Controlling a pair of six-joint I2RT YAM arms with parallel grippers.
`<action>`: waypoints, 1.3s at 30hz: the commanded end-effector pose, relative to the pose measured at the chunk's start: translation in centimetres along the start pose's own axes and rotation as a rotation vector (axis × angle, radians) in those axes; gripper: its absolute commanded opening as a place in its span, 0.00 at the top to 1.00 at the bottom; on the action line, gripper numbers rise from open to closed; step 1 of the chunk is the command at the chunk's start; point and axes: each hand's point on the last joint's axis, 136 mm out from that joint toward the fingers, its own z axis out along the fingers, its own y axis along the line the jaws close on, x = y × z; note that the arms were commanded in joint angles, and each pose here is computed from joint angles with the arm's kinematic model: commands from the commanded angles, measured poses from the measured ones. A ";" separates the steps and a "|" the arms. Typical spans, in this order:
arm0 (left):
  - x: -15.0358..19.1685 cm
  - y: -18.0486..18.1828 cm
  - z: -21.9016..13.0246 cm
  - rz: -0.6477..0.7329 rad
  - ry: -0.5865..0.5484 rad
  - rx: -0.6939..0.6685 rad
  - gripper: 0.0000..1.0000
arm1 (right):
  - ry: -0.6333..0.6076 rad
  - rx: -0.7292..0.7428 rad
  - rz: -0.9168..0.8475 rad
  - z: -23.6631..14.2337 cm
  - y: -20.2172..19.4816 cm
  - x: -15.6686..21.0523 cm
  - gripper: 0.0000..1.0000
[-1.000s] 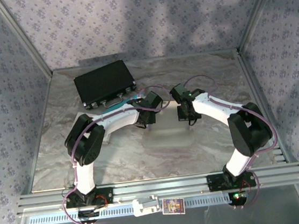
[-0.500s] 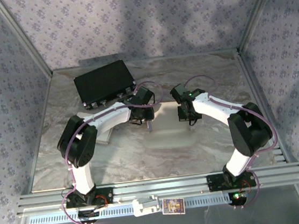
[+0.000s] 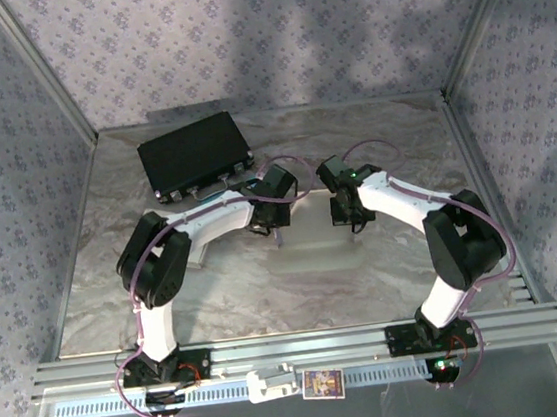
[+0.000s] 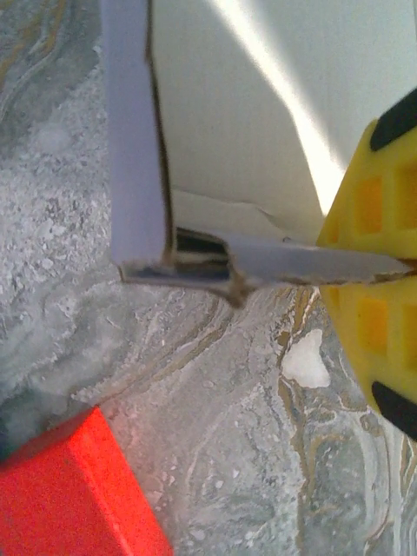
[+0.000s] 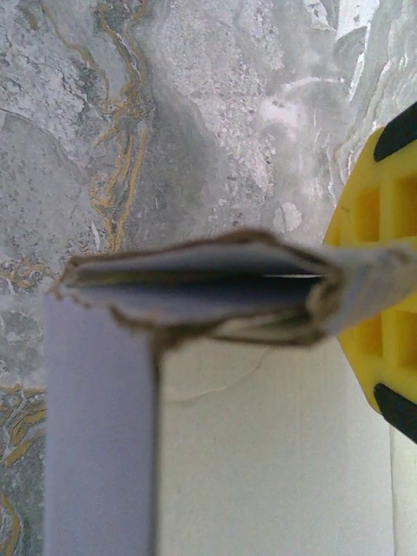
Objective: Fold the paper box
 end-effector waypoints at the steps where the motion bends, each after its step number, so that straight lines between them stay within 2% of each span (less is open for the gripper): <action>1: 1.0 1.9 0.2 0.023 0.034 -0.148 1.00 | 0.015 0.046 0.011 -0.1 -0.6 -0.1 1.00; 6: 2.2 2.8 -0.5 0.012 0.044 -0.260 1.00 | 0.031 0.065 0.026 0.1 -0.7 0.1 1.00; 10: 2.4 2.6 -0.6 -0.002 0.043 -0.245 1.00 | 0.033 0.057 0.023 0.3 -0.3 0.2 1.00; 19: 1.3 0.8 -2.3 0.006 0.037 -0.132 0.64 | 0.058 0.076 -0.011 0.7 -0.5 0.3 1.00; 22: 1.2 0.3 -2.8 -0.002 0.037 -0.095 0.61 | 0.077 0.092 -0.014 1.1 -0.7 0.7 1.00; 32: 0.5 0.3 -4.6 -0.020 0.042 -0.075 0.58 | 0.125 0.134 0.004 1.5 -0.7 0.7 1.00; 39: 1.3 1.2 -3.1 -0.007 0.103 -0.096 0.58 | 0.152 0.142 0.001 1.9 -0.6 0.8 1.00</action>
